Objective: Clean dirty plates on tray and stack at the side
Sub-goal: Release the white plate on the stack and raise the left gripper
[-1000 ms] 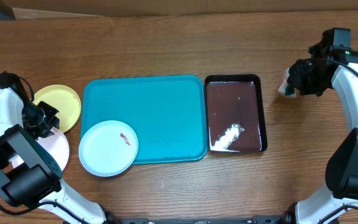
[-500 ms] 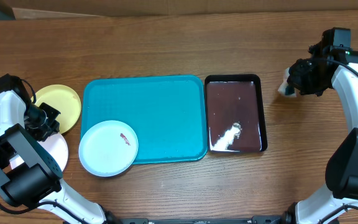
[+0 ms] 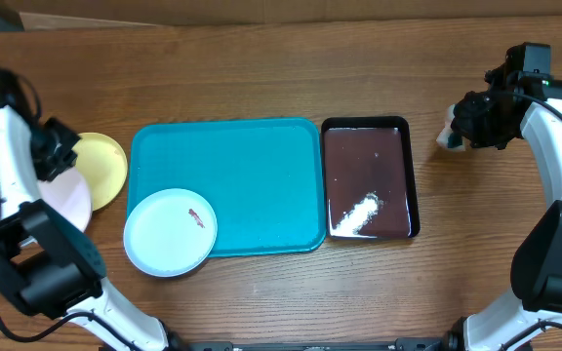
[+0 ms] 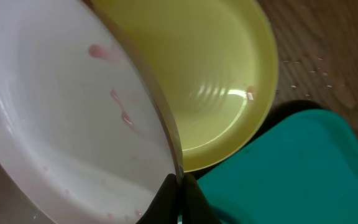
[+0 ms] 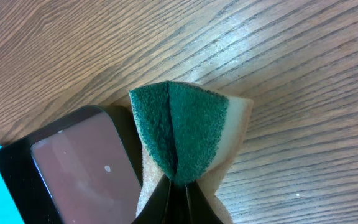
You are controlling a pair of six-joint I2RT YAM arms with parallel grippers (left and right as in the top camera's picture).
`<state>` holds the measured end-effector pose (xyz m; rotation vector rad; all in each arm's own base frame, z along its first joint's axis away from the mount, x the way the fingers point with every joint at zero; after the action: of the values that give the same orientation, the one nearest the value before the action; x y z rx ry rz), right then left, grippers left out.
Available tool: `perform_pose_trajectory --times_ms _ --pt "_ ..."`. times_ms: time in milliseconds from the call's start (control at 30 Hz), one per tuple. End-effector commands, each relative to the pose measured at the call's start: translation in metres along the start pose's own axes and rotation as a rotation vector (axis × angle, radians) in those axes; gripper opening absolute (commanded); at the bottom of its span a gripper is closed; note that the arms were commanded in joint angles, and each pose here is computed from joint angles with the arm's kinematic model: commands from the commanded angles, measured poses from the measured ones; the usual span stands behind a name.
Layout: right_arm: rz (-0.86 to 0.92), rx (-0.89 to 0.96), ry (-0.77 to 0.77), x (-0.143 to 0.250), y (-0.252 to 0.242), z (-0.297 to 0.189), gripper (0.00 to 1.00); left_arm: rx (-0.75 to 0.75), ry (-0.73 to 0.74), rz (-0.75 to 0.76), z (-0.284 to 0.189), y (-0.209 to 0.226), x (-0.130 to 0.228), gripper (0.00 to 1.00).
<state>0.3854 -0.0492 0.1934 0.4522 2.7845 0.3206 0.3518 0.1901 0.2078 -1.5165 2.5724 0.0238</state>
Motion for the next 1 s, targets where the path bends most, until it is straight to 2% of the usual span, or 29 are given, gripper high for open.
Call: perform_pose_trajectory --times_ms 0,167,300,533,967 --pt "-0.003 -0.008 0.0 0.001 0.002 0.0 0.04 0.015 -0.066 0.106 -0.007 -0.031 0.011 0.04" --pt "-0.003 -0.008 0.0 0.0 0.002 0.0 0.04 0.075 -0.121 0.18 -0.005 -0.064 0.023 0.04" --pt "-0.003 -0.007 0.0 0.0 0.002 0.0 0.04 0.079 -0.147 0.196 -0.004 -0.075 0.029 0.04" --pt "-0.003 -0.008 0.0 0.0 0.002 0.0 0.04 -0.003 -0.177 0.171 0.003 -0.069 0.029 0.04" --pt "-0.003 -0.007 0.001 0.001 0.002 0.0 0.04 -0.037 -0.165 0.174 0.023 -0.062 0.035 0.04"
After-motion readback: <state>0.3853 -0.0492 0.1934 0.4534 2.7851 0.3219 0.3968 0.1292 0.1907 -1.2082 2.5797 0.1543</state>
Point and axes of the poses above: each gripper's point midway between its finger pads, its own z axis out along the fingers, its own y axis along the line the jaws close on, x = y × z, the point moved 9 cm from there along -z, back along the fingers, and after that the axes turned 7 degrees about -z, right-handed, at the moved point
